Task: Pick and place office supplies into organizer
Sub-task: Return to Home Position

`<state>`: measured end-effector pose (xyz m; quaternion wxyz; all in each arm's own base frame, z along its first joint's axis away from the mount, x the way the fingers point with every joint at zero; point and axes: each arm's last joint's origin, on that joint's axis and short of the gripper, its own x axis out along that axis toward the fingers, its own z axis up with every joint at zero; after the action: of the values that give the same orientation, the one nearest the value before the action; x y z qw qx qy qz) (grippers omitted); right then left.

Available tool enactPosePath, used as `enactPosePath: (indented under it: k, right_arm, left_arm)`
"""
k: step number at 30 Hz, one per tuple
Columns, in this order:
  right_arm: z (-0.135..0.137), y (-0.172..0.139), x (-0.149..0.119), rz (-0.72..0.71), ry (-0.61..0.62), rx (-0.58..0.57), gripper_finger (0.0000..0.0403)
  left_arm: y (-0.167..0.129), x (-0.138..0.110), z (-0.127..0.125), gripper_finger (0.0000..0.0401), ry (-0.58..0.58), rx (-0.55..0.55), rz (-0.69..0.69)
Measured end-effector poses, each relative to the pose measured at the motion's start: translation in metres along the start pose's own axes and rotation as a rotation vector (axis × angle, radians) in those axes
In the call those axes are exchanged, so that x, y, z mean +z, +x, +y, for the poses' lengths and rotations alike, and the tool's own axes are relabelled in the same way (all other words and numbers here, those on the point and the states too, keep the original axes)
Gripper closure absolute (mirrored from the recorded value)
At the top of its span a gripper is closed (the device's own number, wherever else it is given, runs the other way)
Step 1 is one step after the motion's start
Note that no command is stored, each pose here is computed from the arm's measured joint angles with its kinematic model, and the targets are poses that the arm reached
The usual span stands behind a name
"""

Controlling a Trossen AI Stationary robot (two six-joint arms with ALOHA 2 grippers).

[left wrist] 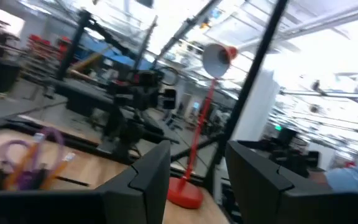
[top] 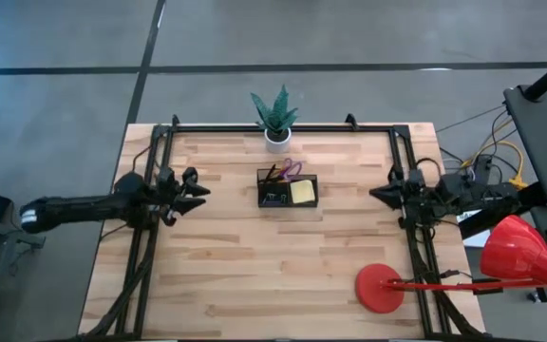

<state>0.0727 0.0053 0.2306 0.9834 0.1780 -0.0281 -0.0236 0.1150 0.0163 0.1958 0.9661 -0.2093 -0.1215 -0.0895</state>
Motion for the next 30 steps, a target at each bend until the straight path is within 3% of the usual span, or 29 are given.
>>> enactPosePath:
  k: [5,7,11,24,30]
  right_arm:
    - [-0.001,-0.011,0.014,0.033,-0.028,-0.128,0.0394]
    - [0.0,-0.013,0.019,0.012,-0.026,-0.135,0.0394]
    - [-0.002,-0.01,0.013,0.03,-0.03,-0.14,0.0394]
    - [-0.008,0.002,-0.016,0.067,-0.009,-0.134,0.0394]
    - [-0.01,0.01,-0.026,0.006,0.01,-0.085,0.0394]
  left_arm:
    - [-0.01,0.007,0.002,0.026,0.047,0.042,-0.046]
    - [-0.013,0.008,0.001,0.026,-0.012,0.045,-0.052]
    - [-0.016,0.005,0.0,0.026,-0.161,0.016,-0.007]
    - [-0.017,0.007,-0.003,0.026,-0.146,-0.021,-0.029]
    - [-0.02,0.009,-0.015,0.026,-0.142,-0.126,-0.051]
